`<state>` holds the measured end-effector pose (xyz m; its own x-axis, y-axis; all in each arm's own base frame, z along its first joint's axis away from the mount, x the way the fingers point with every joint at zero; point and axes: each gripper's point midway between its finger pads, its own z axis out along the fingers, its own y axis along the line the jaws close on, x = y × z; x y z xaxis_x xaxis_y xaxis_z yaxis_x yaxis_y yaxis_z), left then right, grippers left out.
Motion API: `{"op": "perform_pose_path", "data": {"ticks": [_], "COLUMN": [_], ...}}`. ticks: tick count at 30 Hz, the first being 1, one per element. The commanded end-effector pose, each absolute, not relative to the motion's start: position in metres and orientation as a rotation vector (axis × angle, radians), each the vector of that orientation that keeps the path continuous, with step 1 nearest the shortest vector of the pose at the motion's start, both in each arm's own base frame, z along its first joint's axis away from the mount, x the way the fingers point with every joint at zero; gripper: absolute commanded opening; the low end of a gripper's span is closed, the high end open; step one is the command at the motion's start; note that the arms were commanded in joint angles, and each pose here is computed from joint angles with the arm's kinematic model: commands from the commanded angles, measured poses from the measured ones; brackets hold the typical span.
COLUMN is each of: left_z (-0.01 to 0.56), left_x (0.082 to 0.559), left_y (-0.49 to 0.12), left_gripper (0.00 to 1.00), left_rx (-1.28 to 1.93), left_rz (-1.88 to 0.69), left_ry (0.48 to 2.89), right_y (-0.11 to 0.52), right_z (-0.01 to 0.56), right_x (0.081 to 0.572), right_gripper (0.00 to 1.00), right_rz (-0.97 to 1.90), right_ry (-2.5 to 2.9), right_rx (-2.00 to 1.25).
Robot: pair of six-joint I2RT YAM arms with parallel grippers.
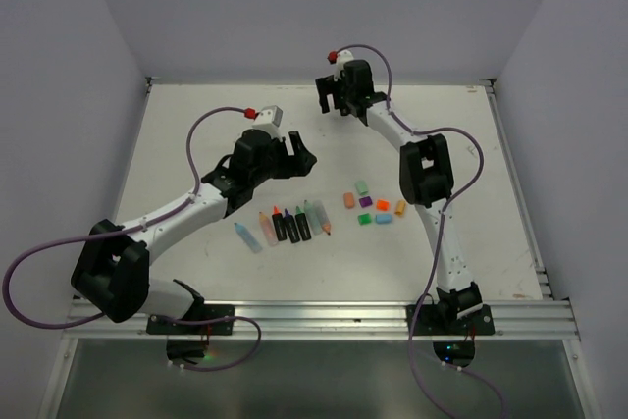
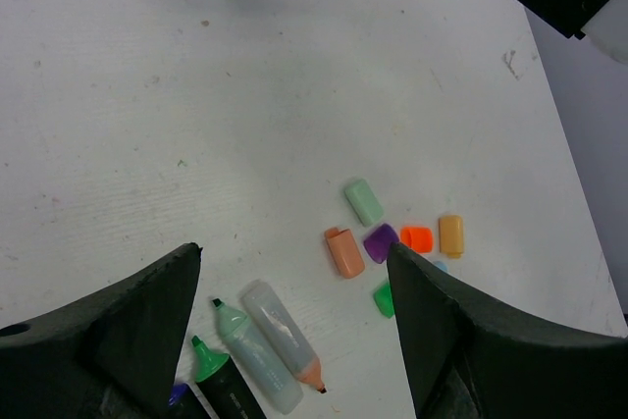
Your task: Open the pen caps
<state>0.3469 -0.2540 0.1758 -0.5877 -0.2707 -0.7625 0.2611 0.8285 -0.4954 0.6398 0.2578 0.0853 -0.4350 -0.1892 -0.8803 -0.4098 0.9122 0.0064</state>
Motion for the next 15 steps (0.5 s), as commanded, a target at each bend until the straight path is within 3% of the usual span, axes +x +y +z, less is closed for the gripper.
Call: {"op": "perform_pose_path", "data": {"ticks": [1,15], "left_z": [0.192,0.203], "left_x": [0.348,0.347], "left_y": [-0.254,-0.248], "left_gripper": [0.8,0.8], "left_rx": [-0.003,-0.008], "left_rz": [-0.746,-0.738], "left_ry": [2.03,2.005], "right_y": [0.256,0.256], "right_z": [0.1,0.075], "right_x": [0.647,0.646], "right_gripper": [0.93,0.93], "right_rz": [0.268,0.279], "right_ry": [1.996,2.052], "right_rx": [-0.405,-0.374]}}
